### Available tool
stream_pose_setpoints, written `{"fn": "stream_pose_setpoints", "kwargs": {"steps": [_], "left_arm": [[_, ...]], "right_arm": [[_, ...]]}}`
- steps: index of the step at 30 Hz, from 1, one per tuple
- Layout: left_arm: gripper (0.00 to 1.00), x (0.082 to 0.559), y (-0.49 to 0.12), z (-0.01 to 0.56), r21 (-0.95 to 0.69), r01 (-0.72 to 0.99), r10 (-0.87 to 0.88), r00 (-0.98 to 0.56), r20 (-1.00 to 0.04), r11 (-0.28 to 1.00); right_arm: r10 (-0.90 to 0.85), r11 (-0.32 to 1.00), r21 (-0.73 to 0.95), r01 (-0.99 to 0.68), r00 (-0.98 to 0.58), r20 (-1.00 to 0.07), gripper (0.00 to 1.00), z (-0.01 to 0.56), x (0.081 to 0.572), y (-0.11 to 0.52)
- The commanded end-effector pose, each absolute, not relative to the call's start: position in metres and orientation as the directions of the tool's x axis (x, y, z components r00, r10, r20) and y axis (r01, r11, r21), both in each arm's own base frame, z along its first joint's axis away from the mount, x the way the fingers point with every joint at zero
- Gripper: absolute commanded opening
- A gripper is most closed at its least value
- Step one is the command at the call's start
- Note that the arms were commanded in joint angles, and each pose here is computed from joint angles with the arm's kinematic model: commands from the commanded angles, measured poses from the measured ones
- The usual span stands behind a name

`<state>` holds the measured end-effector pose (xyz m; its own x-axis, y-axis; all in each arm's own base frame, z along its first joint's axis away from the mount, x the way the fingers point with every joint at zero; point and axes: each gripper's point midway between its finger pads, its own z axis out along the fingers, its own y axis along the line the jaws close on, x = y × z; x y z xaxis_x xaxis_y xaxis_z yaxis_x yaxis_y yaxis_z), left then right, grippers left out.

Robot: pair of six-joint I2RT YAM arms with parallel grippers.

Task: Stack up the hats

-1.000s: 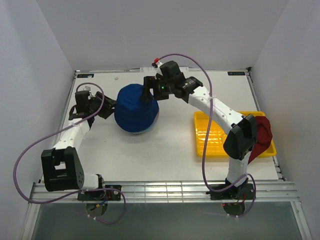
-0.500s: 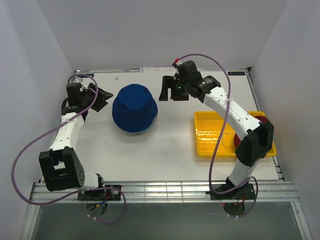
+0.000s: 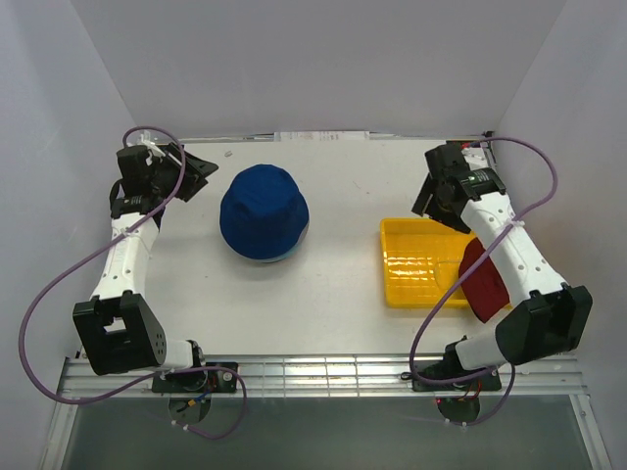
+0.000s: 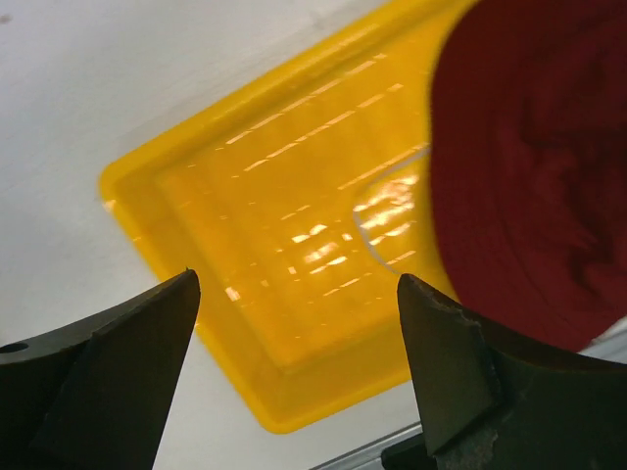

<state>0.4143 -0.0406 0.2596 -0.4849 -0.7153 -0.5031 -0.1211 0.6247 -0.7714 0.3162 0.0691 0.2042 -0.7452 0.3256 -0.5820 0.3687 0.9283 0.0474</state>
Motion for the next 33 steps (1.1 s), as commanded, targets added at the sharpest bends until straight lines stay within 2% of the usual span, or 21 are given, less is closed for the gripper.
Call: {"fn": "stream_pose_setpoints", "kwargs": {"steps": [1,9,12,21,27,30,32,33], "left_arm": [[0.66,0.413,-0.049,0.283,-0.791,-0.046,-0.703,-0.492,-0.513,0.610],[0.65,0.410,-0.053,0.278,-0.801,-0.039,-0.700,-0.512,-0.498,0.598],[0.65,0.410,-0.056,0.278,-0.802,-0.034,-0.696,-0.518,-0.497,0.597],[0.65,0.408,-0.057,0.273,-0.800,-0.040,-0.693,-0.528,-0.491,0.598],[0.64,0.407,-0.059,0.271,-0.802,-0.039,-0.690,-0.535,-0.487,0.596],[0.64,0.407,-0.058,0.269,-0.799,-0.044,-0.691,-0.534,-0.488,0.599],[0.63,0.408,-0.058,0.268,-0.799,-0.046,-0.690,-0.535,-0.487,0.600],[0.62,0.408,-0.058,0.266,-0.800,-0.050,-0.692,-0.537,-0.483,0.598]], "right_arm": [[0.425,0.785,-0.114,0.609,-0.663,-0.616,0.87,0.201,0.283,-0.008],[0.594,0.505,-0.285,0.815,-0.568,-0.570,0.87,0.160,0.231,-0.095],[0.621,0.463,-0.326,0.824,-0.564,-0.544,0.87,0.148,0.224,-0.108],[0.640,0.482,-0.338,0.808,-0.588,-0.495,0.87,0.120,0.230,-0.121],[0.622,0.511,-0.319,0.798,-0.600,-0.504,0.85,0.112,0.241,-0.123],[0.618,0.536,-0.295,0.791,-0.605,-0.502,0.76,0.108,0.244,-0.120],[0.610,0.558,-0.274,0.783,-0.611,-0.505,0.61,0.108,0.246,-0.118],[0.610,0.571,-0.255,0.781,-0.611,-0.504,0.45,0.105,0.249,-0.115]]}}
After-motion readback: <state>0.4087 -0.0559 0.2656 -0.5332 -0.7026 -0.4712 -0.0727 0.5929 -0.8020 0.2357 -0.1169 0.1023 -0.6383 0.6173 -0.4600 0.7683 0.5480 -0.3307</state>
